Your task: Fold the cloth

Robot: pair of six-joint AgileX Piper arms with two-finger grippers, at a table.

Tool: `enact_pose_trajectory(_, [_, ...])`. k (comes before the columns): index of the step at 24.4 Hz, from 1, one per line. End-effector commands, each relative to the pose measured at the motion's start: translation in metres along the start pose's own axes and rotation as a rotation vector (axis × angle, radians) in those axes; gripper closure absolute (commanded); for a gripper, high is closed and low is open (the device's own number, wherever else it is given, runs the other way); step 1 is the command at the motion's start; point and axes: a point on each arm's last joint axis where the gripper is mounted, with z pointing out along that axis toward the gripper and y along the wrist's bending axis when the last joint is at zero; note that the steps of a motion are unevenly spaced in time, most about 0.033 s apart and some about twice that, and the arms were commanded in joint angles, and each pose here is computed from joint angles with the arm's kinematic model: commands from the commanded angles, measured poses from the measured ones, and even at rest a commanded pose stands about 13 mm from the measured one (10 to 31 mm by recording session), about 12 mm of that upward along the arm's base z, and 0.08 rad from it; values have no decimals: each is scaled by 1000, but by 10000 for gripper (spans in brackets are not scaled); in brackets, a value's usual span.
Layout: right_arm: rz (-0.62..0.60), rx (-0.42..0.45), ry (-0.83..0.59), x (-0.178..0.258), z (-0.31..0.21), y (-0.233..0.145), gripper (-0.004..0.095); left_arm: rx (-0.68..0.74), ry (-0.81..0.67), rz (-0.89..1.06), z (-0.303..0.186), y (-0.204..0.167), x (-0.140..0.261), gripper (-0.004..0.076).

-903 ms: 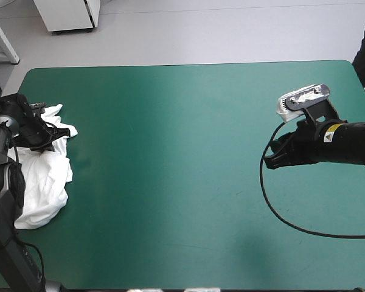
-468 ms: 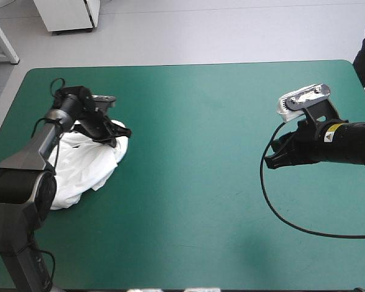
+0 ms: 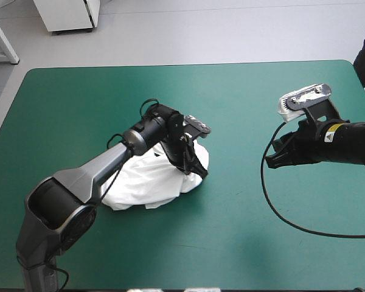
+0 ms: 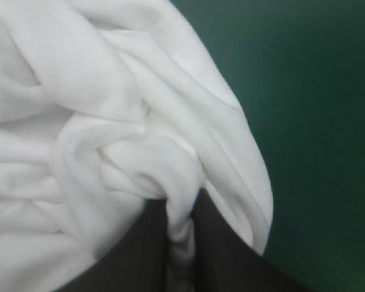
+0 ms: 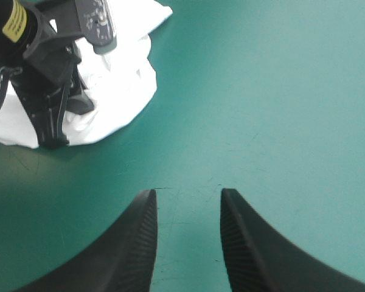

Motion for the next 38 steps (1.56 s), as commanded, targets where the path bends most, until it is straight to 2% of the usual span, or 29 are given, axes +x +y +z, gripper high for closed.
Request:
enact_pose_trajectory(1, [-5,21,-83,-6,-13,0,575,32,-117,86,-40,-41,-8,731])
enact_pose_trajectory(5, [-5,21,-79,-5,-13,0,575,67,-109,150,-40,-73,-8,731])
enact_pose_trajectory(9, [-3,17,-81,-6,-13,1,575,81,-114,133,-40,-73,-8,724])
enact_pose_trajectory(11, [-3,17,-84,-6,-13,1,575,87,-90,125,-40,-70,-6,678])
enact_pose_trajectory(13, [-3,18,-87,-6,-13,1,575,87,-60,131,-40,-69,-4,577])
enact_pose_trajectory(15, [-5,24,-90,-6,-13,0,575,103,-56,128,-41,-71,-3,257])
enact_pose_trajectory(16, [-8,33,-91,-7,-13,-1,575,108,-60,124,-44,-72,-2,143])
enact_pose_trajectory(17, [-17,56,-87,-6,-13,-3,575,98,-71,132,-52,-72,0,65])
enact_pose_trajectory(20, [-17,132,-63,-4,-13,-10,575,-34,-147,141,-104,-65,18,52])
enact_pose_trajectory(21, [-19,143,-52,-3,-14,-11,575,-125,-223,139,-137,-60,31,52])
enact_pose_trajectory(25, [2,142,-51,-3,-14,-11,575,-335,-405,86,-212,-45,70,52])
enact_pose_trajectory(29, [18,131,-35,-1,-13,-10,575,-420,-512,-54,-257,-15,106,52])
enact_pose_trajectory(33, [26,129,-30,-1,-13,-10,575,-464,-496,-241,-263,28,127,52])
enact_pose_trajectory(38, [29,129,-31,-1,-13,-10,575,-418,-416,-416,-221,77,137,52])
